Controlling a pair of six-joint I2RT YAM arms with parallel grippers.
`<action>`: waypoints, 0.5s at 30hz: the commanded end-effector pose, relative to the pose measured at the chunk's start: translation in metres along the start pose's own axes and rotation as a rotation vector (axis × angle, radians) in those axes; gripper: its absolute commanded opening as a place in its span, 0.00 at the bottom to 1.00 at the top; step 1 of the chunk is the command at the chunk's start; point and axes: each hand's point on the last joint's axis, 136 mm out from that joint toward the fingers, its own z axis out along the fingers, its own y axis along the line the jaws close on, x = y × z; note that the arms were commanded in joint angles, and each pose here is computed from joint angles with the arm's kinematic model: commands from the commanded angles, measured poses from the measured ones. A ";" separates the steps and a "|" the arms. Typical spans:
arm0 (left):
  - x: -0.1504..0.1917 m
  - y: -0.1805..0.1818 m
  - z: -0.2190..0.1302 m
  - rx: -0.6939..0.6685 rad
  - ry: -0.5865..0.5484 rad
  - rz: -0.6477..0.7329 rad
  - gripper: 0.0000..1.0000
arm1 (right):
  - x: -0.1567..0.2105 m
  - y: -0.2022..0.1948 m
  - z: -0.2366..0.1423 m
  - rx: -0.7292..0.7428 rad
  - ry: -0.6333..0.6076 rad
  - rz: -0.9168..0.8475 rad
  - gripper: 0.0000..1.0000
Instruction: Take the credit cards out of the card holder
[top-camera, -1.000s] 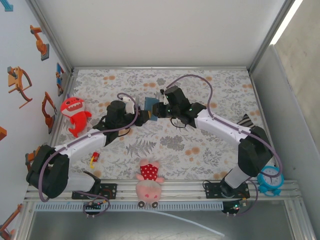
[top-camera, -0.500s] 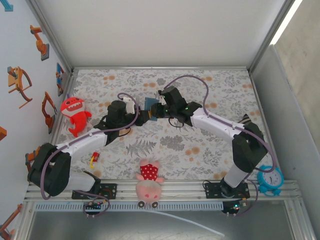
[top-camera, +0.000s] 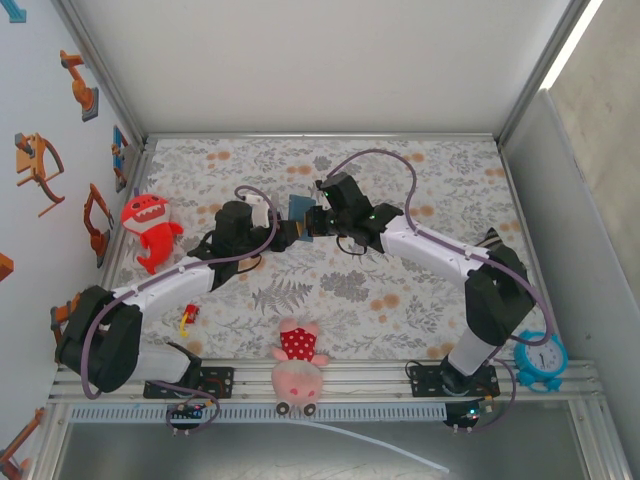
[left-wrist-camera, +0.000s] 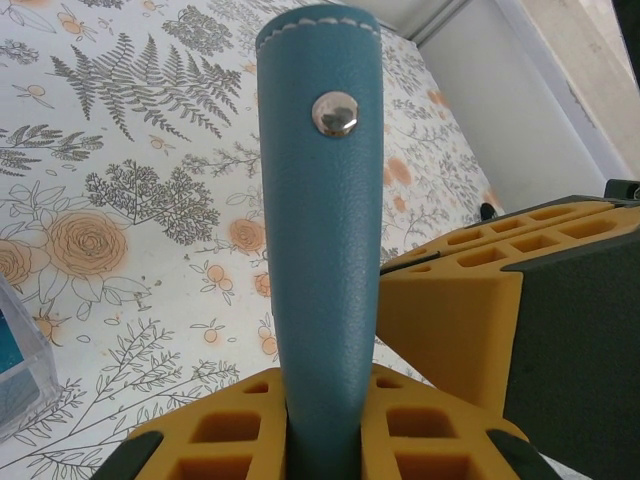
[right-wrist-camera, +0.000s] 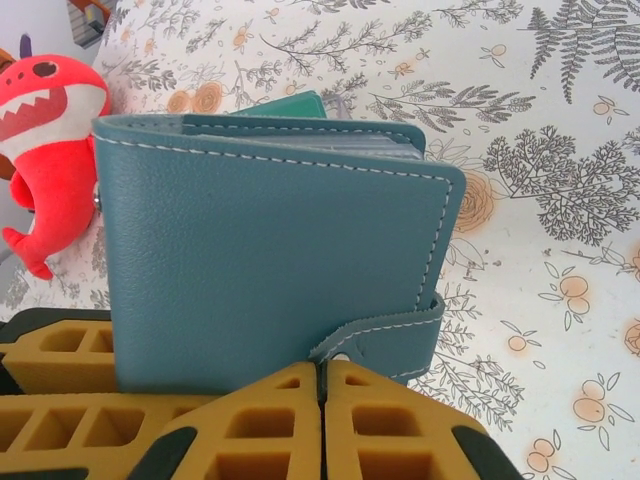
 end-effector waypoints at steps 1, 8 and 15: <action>-0.018 -0.033 -0.009 0.116 -0.052 0.042 0.00 | -0.009 -0.009 -0.006 0.059 -0.037 0.000 0.02; -0.018 -0.032 -0.008 0.109 -0.051 0.043 0.00 | -0.009 -0.011 -0.008 0.065 -0.042 0.000 0.00; -0.019 -0.032 -0.009 0.104 -0.054 0.047 0.00 | -0.009 -0.018 -0.009 0.102 -0.044 -0.004 0.00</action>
